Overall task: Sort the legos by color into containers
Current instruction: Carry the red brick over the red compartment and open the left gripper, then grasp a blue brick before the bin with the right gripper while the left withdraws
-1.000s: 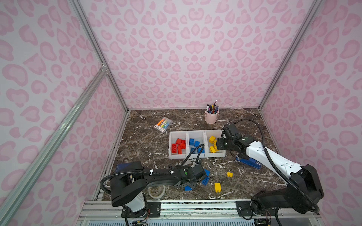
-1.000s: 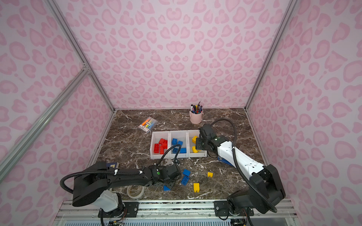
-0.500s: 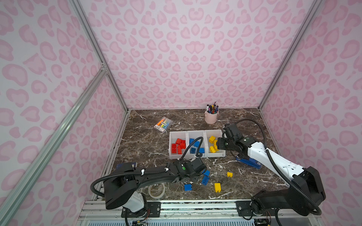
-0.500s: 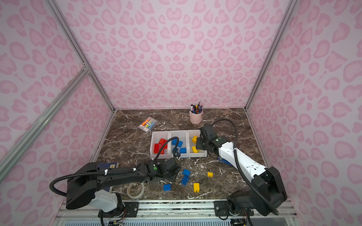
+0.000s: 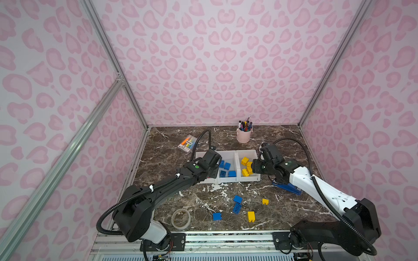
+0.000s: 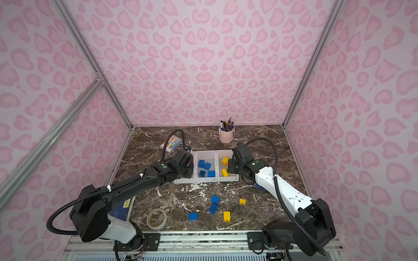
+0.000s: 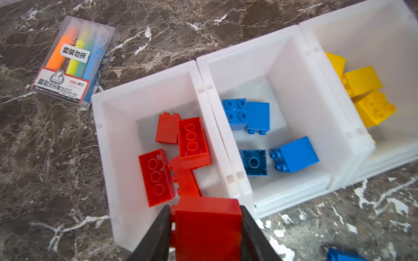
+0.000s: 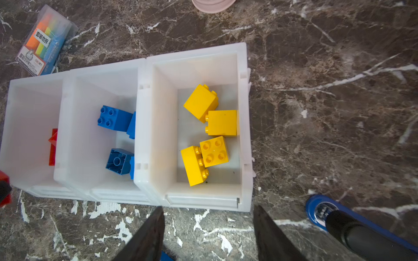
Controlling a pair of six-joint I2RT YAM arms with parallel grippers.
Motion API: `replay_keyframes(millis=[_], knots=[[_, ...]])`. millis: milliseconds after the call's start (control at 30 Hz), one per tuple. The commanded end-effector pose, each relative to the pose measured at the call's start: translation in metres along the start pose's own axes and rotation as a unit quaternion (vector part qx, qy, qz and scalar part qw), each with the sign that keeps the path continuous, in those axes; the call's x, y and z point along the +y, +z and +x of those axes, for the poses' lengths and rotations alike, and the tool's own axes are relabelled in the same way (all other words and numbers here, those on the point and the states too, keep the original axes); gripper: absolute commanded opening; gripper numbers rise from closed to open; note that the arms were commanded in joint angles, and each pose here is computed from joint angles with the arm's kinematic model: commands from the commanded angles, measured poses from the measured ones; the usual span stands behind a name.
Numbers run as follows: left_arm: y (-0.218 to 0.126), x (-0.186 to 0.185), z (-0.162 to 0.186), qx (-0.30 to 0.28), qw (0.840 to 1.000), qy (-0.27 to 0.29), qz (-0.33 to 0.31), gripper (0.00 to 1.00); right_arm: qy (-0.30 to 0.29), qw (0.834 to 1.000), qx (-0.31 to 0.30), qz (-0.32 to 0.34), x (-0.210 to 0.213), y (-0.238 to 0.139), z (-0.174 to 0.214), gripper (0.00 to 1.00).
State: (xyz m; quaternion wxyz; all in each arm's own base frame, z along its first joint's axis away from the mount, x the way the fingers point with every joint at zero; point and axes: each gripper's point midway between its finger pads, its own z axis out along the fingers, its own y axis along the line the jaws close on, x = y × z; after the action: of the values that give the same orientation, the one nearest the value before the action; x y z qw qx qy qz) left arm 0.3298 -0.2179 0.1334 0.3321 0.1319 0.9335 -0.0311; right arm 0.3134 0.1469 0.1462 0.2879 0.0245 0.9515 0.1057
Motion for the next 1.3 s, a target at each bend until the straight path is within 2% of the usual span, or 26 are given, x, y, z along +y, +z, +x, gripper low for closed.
replay_keyframes(millis=[0,267,467,567,900,1267], knots=[[0.008,0.013,-0.010,0.002,1.000,-0.005,-0.007,0.43,0.006,1.000,0.008,0.003,-0.003,0.000,0.007,0.63],[0.034,0.025,-0.014,0.022,0.999,-0.031,-0.014,0.45,0.005,1.000,0.010,-0.002,-0.003,-0.002,0.010,0.63],[0.036,0.031,-0.016,0.022,0.998,-0.043,-0.026,0.65,0.007,1.000,0.008,0.000,-0.005,-0.006,0.012,0.65],[0.032,0.034,-0.015,0.016,0.998,-0.049,-0.028,0.69,0.008,1.000,0.009,0.002,-0.007,-0.005,0.014,0.65],[0.002,0.032,-0.015,-0.013,0.997,-0.072,0.006,0.70,0.012,1.000,0.015,0.000,-0.008,-0.004,0.021,0.65],[-0.036,0.029,0.017,-0.033,0.991,-0.117,0.053,0.70,-0.014,0.999,0.035,-0.008,0.008,-0.005,0.055,0.65]])
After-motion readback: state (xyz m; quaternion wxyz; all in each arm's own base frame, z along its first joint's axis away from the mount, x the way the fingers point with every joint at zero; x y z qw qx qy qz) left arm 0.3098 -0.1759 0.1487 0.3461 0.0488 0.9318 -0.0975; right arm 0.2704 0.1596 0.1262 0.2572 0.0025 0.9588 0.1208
